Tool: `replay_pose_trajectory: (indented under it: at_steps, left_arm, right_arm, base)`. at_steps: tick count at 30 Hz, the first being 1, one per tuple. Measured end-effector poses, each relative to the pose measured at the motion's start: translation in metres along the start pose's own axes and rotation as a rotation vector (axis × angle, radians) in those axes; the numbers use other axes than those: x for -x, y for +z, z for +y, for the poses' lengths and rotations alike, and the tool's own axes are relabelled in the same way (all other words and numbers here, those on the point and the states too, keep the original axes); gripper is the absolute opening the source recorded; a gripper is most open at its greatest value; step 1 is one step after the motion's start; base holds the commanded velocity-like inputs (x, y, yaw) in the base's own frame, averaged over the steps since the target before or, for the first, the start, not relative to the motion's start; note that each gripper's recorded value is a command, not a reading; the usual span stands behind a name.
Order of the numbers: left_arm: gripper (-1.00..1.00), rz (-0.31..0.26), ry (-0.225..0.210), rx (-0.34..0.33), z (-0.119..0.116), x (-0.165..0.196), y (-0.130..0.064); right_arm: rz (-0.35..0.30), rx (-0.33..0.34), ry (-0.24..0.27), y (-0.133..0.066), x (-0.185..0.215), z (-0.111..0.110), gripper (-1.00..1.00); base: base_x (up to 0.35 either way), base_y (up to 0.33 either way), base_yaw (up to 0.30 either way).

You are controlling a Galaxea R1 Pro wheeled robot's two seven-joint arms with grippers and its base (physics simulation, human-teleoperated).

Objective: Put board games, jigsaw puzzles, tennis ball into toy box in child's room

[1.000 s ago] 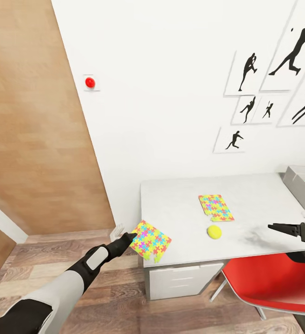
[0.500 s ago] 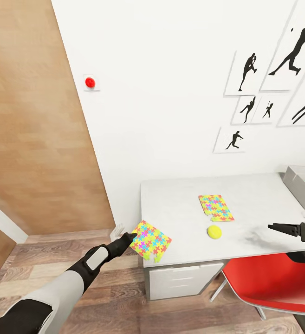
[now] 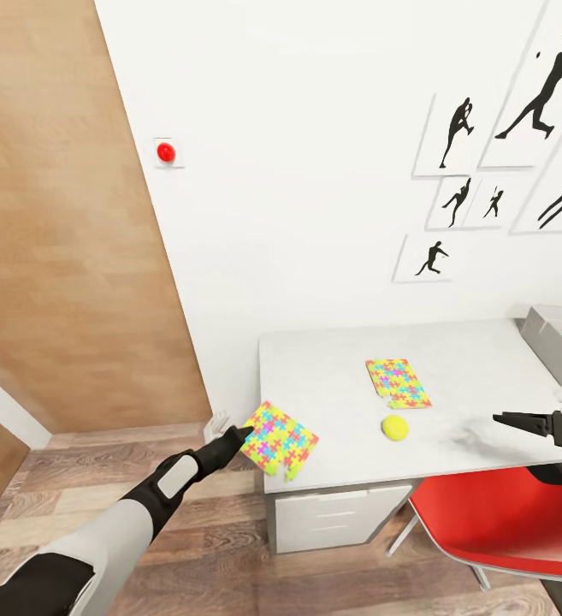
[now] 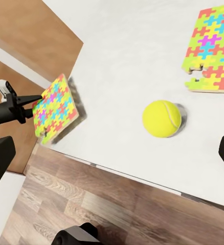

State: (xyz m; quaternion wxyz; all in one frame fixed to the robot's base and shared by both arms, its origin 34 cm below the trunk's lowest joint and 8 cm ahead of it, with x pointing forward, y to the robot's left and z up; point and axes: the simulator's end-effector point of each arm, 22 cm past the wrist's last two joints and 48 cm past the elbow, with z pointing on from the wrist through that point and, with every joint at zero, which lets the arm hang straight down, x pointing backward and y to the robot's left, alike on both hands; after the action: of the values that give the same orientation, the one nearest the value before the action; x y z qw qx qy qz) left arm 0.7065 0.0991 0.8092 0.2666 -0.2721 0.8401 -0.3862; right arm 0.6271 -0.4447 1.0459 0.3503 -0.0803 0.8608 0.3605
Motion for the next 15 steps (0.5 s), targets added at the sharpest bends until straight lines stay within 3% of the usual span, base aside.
replay_pose_trajectory:
  at_steps: [15]
  left_arm:
    - [-1.00,-0.002,0.006,-0.099,-0.022,0.001,-0.002]
  right_arm:
    - [0.000,-0.002,-0.001,0.000,0.000,0.000,1.00]
  base:
    - [0.000,0.000,0.000]
